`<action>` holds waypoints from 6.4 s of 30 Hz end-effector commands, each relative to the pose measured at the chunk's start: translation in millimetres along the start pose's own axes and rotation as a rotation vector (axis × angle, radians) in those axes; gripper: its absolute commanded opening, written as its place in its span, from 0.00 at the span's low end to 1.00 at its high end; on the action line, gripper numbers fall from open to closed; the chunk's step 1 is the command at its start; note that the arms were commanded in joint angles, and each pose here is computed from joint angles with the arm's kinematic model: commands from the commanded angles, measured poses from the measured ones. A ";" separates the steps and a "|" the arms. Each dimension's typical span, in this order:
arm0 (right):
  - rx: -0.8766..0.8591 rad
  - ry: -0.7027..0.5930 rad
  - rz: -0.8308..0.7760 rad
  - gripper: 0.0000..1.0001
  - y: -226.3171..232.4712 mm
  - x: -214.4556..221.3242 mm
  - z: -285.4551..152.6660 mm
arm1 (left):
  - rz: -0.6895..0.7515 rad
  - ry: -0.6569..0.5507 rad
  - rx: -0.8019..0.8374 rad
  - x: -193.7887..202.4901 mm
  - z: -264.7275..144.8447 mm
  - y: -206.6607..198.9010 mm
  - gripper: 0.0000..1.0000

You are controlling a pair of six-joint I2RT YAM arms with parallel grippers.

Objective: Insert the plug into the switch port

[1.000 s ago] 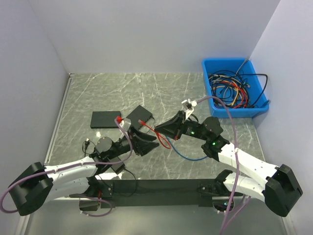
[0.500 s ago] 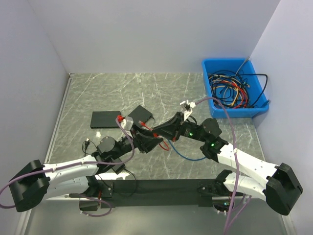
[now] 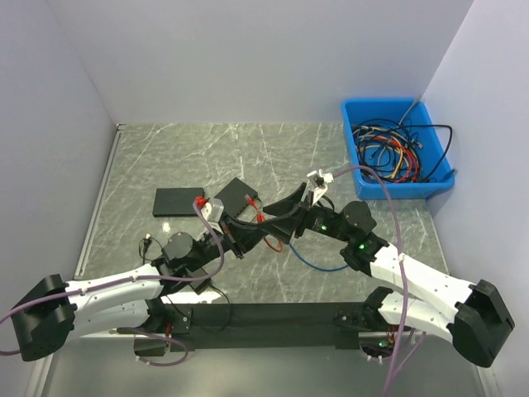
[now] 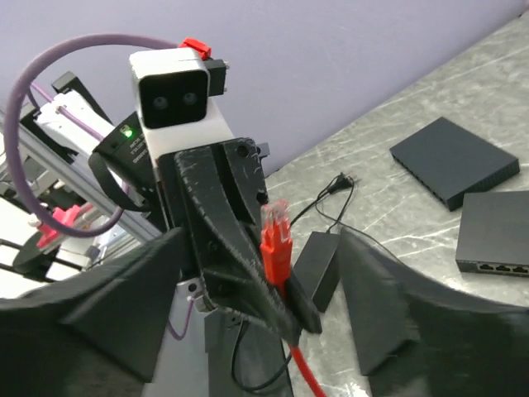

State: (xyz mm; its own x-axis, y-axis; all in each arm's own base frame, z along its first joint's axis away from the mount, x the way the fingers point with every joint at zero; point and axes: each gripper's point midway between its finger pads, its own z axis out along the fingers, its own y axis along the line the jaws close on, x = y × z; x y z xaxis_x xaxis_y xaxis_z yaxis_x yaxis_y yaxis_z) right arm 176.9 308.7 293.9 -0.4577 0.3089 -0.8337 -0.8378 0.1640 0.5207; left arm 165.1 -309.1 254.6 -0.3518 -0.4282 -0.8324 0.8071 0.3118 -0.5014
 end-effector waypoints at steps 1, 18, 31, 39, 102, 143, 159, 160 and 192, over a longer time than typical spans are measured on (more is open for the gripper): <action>-0.012 -0.052 -0.054 0.85 12.9 -15.5 -6.0 | 0.033 -0.072 0.015 -24.9 0.9 -9.5 0.01; -0.133 -0.039 -0.065 0.54 32.9 -13.5 -6.8 | 0.049 -0.057 0.341 -34.1 -22.0 -74.7 0.01; -0.284 -0.053 -0.100 0.36 74.6 -25.6 -19.4 | 0.054 -0.077 0.509 -47.5 -42.7 -109.8 0.01; -0.364 -0.060 -0.148 0.31 110.8 -32.0 -29.0 | 0.059 -0.081 0.660 -54.4 -61.9 -137.2 0.01; -0.323 -0.046 -0.198 0.20 149.8 -17.1 16.9 | 0.075 -0.107 0.574 -63.0 -60.1 -128.1 0.01; -0.027 -0.060 -0.207 0.00 93.8 -14.5 9.9 | 0.023 -0.080 0.442 -52.6 -40.2 -102.7 0.27; 0.868 0.249 -0.384 0.00 -95.7 17.5 -51.7 | 0.077 -0.179 -0.382 -78.1 -44.5 55.6 0.55; 0.874 0.307 -0.374 0.00 -109.0 38.2 -42.1 | 0.070 -0.189 -0.418 -81.0 -46.5 66.6 0.56; 0.720 0.701 -0.165 0.00 -229.7 149.4 43.6 | -0.116 -0.007 -0.577 -48.4 -3.9 323.4 0.81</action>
State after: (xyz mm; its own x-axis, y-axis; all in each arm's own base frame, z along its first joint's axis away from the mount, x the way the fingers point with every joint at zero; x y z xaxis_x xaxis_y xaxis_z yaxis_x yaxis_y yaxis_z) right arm 310.7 341.6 41.5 -0.6528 -0.3355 -0.6792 -0.5871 0.7906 0.1738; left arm 434.6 -174.4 106.4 -0.4696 -0.5031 -0.7256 0.2624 0.7052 -0.6587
